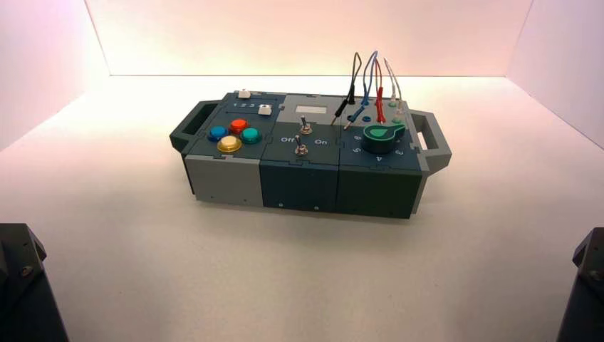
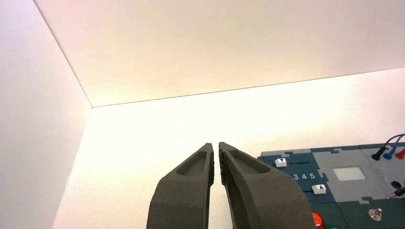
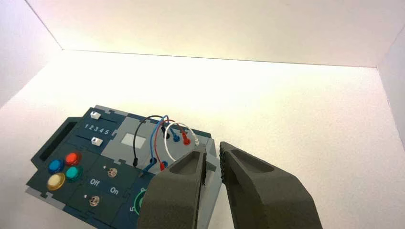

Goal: Pull the white wire.

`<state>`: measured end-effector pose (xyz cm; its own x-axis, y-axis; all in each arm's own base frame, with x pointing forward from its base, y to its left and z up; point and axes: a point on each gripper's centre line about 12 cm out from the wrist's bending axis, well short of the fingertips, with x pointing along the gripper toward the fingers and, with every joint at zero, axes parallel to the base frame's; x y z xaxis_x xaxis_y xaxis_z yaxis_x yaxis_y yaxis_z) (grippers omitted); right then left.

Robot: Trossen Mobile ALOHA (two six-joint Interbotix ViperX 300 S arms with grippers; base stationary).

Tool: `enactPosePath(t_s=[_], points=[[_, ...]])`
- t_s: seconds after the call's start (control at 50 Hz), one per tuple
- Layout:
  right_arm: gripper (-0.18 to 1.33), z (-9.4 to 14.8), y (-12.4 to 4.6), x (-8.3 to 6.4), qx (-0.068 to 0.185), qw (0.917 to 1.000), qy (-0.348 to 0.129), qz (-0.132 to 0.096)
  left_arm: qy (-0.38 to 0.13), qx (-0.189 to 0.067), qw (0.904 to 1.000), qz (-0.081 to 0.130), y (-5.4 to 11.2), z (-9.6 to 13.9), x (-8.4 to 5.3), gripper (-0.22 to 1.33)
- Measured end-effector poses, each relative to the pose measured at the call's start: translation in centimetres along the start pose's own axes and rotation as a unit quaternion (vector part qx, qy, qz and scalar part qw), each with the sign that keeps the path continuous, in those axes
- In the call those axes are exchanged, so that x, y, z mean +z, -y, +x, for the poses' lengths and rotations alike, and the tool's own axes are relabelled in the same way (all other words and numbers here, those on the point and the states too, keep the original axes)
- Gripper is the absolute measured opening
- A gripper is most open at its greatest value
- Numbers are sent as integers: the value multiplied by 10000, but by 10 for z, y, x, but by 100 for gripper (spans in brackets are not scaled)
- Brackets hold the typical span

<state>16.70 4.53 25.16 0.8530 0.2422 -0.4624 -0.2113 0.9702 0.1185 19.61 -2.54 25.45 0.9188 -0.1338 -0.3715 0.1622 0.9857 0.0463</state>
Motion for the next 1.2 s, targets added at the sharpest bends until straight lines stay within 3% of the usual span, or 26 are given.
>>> enactPosePath(t_s=[0.42,0.6,0.82,0.98,1.2], points=[[36,3,0,-2,15,9999,-85,58,0,0,10000,-8,0,0,0,10],[75,22,-1,-17,21,9968,-768,196,-138,-9,9999,-12,0,5,-4,10],[85,51,-8,-37,96,9828,-1840,152,-319,-42,9995,-11,1,11,-8,10],[125,65,-20,-38,255,9753,-2192,-29,-356,-64,9993,-13,2,11,-8,10],[127,79,-24,-40,266,9660,-2570,-72,-341,-64,9994,-12,2,11,-8,10]])
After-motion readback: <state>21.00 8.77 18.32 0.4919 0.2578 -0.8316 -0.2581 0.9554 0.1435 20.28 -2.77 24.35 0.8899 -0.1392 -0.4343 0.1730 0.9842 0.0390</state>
